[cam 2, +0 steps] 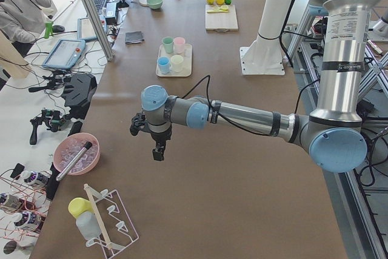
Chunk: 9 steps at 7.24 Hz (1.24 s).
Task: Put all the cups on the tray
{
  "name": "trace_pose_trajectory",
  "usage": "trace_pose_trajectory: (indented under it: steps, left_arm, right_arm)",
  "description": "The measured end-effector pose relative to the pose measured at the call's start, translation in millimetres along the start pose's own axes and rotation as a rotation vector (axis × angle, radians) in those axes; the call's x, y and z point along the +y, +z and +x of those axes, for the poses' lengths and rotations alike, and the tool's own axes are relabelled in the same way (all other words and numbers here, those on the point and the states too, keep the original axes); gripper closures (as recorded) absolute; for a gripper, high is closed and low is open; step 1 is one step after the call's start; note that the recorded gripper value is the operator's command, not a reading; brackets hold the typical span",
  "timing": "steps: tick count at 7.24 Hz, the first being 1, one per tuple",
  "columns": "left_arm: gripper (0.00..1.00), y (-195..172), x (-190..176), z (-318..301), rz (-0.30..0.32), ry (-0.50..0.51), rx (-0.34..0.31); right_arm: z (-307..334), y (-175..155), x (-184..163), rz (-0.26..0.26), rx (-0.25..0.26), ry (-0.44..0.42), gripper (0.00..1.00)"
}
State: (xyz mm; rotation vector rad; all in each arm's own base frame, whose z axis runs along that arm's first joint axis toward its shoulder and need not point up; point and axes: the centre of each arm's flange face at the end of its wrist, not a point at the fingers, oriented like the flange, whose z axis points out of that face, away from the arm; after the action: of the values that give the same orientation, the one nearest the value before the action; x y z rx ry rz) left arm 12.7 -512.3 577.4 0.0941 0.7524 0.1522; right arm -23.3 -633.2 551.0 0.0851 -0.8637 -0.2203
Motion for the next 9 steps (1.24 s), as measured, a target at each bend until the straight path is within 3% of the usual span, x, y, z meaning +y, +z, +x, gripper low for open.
trace_pose_trajectory:
  steps: [5,9]
  left_arm:
    - [0.02,-16,2,14,0.03,0.027,0.002]
    - [0.02,-22,4,18,0.039,0.034,0.0]
  right_arm:
    - [9,1,18,-0.038,-0.008,0.056,0.0]
    - [10,3,31,-0.039,-0.001,0.056,0.0]
